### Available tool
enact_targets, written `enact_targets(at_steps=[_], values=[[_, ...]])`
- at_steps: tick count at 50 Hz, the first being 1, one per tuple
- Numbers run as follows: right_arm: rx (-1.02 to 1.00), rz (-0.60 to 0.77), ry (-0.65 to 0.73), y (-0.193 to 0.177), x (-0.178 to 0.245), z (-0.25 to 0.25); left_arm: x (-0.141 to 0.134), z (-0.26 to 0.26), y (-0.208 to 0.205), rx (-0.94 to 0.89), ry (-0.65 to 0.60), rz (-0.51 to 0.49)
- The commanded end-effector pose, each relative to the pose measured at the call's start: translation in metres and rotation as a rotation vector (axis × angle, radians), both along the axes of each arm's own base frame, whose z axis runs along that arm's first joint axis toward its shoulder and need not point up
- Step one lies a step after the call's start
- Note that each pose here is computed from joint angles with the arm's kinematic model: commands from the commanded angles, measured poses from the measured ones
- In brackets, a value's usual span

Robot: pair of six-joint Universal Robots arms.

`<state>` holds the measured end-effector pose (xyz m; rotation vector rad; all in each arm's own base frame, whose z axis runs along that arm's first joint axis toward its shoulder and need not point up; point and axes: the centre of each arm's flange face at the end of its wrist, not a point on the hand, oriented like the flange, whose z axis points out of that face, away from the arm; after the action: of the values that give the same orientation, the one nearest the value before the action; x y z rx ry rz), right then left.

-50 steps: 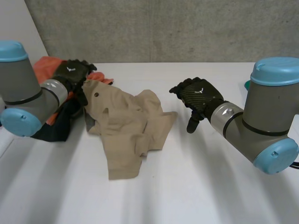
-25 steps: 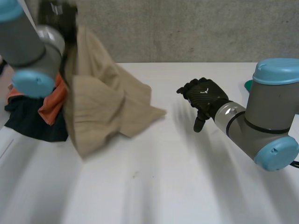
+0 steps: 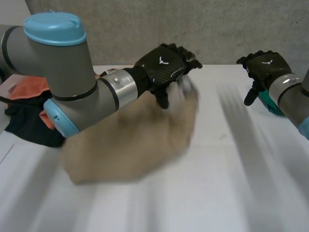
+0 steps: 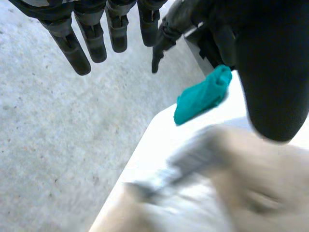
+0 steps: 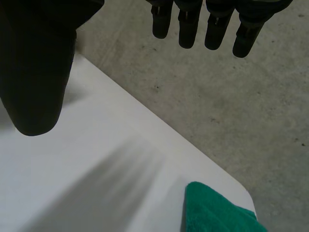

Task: Fold the laundry.

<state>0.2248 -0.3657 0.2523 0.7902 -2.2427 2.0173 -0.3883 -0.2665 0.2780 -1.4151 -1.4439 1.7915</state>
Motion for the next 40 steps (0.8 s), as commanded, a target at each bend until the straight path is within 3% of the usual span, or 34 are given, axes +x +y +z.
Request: enact_targets(at_steps=[1,6,15,25,31,40], values=[[0.026,0.054,0.024,0.008,0.009,-0.007,0.025,0.029,-0.01,-0.029,0.032,0.19],[0.041,0.122,0.053,0.022,0.022,-0.013,0.05,0.037,-0.007,0.036,0.061,0.358],[0.095,0.371,0.246,0.075,0.051,-0.036,0.104,0.005,0.028,0.16,-0.037,0.639],[0.08,0.489,0.311,0.103,0.07,-0.047,0.146,-0.034,0.058,0.305,-0.136,0.72],[-0.009,0.536,0.334,0.097,0.085,-0.036,0.169,-0.06,0.076,0.441,-0.24,0.776],[-0.069,0.631,0.386,0.078,0.119,-0.041,0.179,-0.084,0.096,0.537,-0.33,0.77]])
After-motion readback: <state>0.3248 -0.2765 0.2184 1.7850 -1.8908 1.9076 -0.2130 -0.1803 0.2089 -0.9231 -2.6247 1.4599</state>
